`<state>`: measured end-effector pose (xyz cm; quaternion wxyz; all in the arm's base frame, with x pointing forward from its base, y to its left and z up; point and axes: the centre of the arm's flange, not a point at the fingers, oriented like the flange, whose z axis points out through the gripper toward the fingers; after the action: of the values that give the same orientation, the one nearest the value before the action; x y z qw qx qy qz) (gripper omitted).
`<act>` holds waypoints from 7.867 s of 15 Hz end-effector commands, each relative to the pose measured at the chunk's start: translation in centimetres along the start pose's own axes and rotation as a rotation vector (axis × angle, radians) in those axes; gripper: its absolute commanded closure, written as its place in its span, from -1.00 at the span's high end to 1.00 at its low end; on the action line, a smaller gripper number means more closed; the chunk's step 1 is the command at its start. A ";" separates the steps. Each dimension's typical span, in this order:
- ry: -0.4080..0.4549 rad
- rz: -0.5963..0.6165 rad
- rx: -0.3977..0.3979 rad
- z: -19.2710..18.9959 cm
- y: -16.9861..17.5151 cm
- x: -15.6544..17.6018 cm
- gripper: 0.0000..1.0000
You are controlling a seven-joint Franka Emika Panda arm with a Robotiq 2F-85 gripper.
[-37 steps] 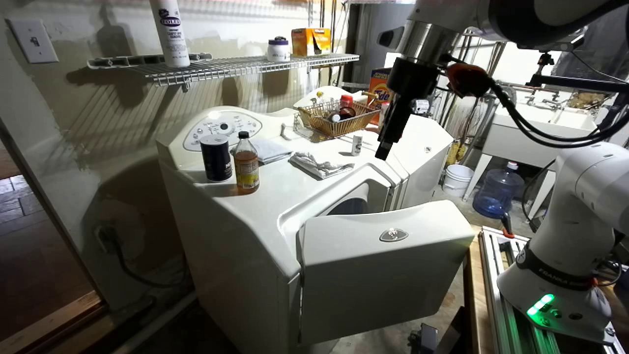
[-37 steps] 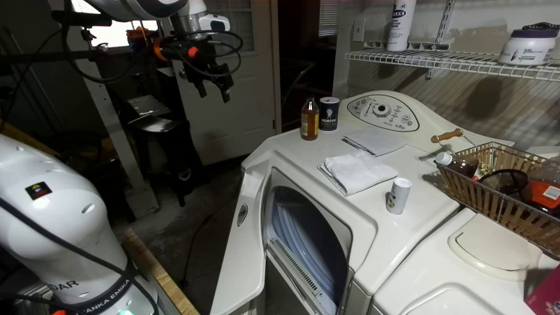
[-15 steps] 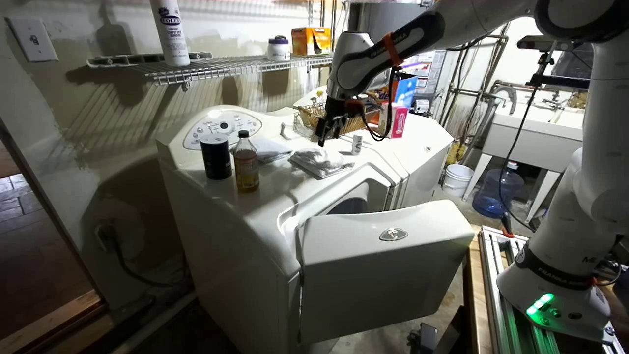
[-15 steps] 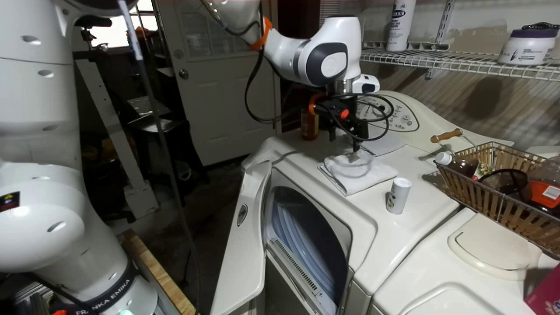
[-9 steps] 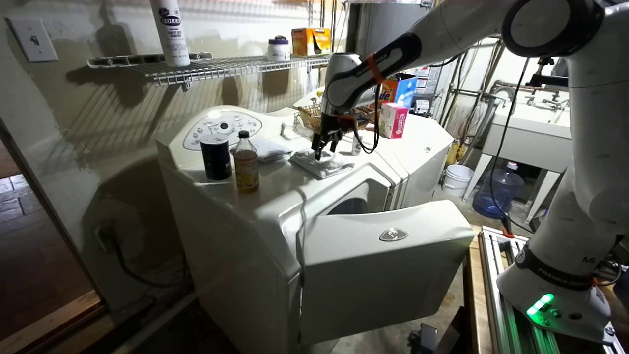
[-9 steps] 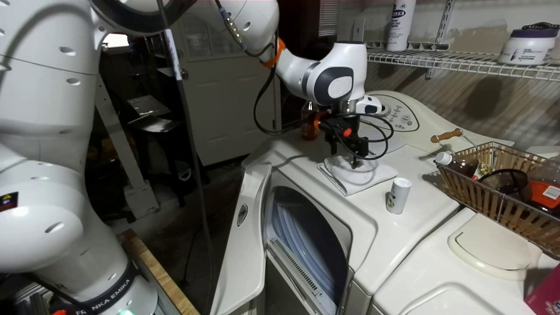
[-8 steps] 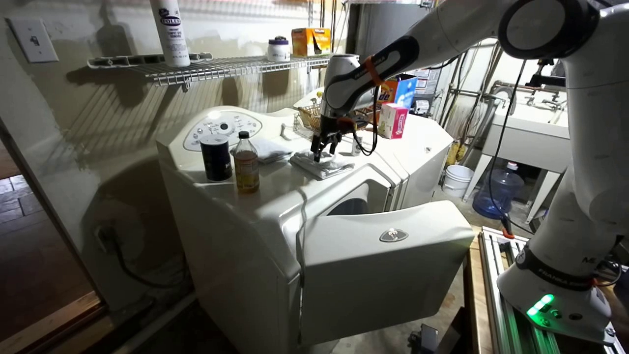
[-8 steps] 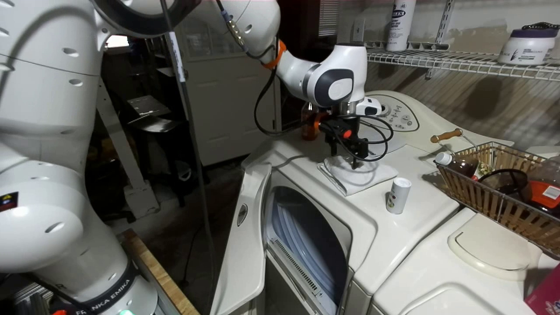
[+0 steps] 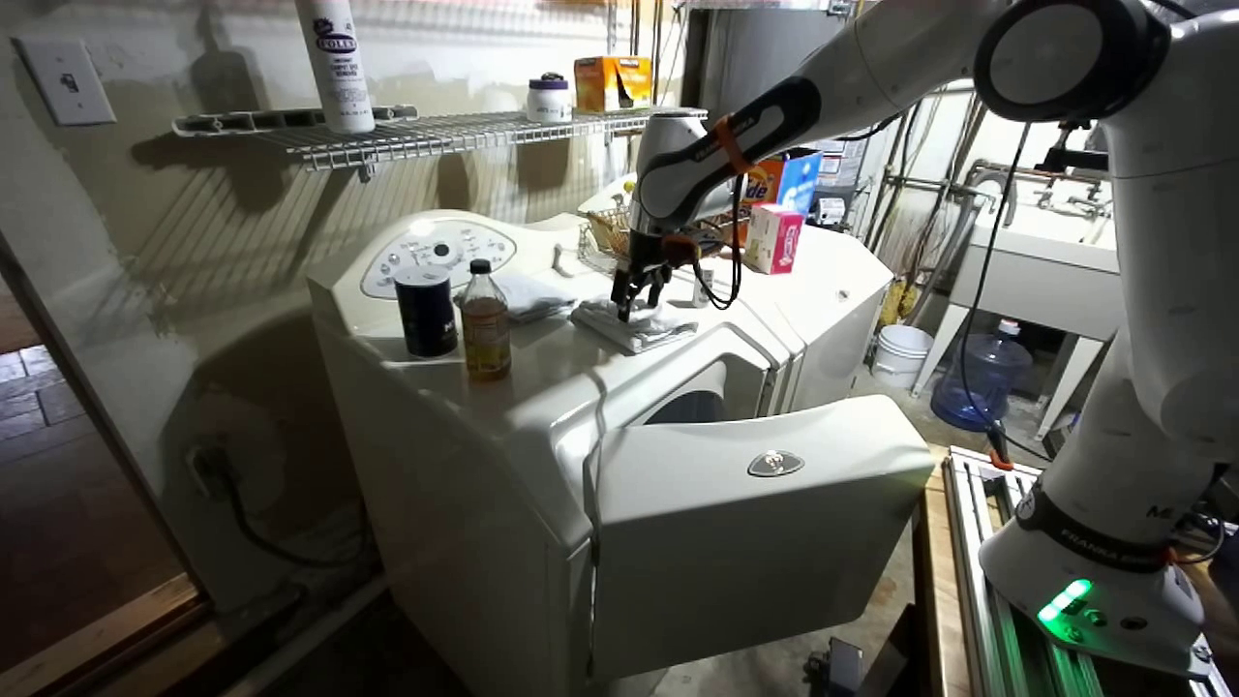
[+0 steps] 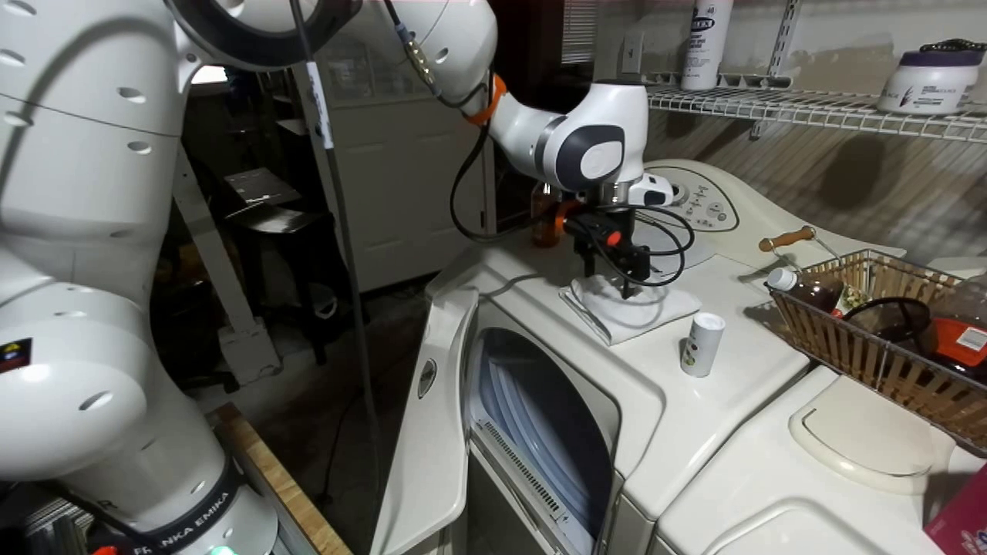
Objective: Put the white towel in the open washing machine.
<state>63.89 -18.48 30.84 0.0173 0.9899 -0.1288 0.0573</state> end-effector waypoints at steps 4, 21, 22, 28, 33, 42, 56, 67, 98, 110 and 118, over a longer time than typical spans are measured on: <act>-0.006 -0.011 -0.016 4.2 0.7 1.0 0.50; -0.044 0.027 0.003 4.2 -0.1 -0.5 -0.93; -0.039 0.028 0.004 3.9 -0.1 -0.6 -0.94; -0.004 0.028 -0.021 2.6 -0.4 -0.9 -0.26; 0.049 0.026 -0.089 -0.1 -0.7 -1.2 0.41; 0.006 0.028 -0.102 2.8 -0.9 -0.5 1.00; -0.012 0.010 -0.101 3.3 -1.3 -1.1 -0.93; -0.043 0.111 -0.075 -4.0 -1.7 -7.2 -0.94; -0.392 0.272 0.018 15.2 2.4 -14.2 -0.97; -0.274 0.201 0.074 18.0 1.0 -13.0 -1.00; -0.131 0.282 0.110 18.0 1.9 -16.5 -1.00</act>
<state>52.39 -16.98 11.11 -0.0383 0.9694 -0.2394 -0.0386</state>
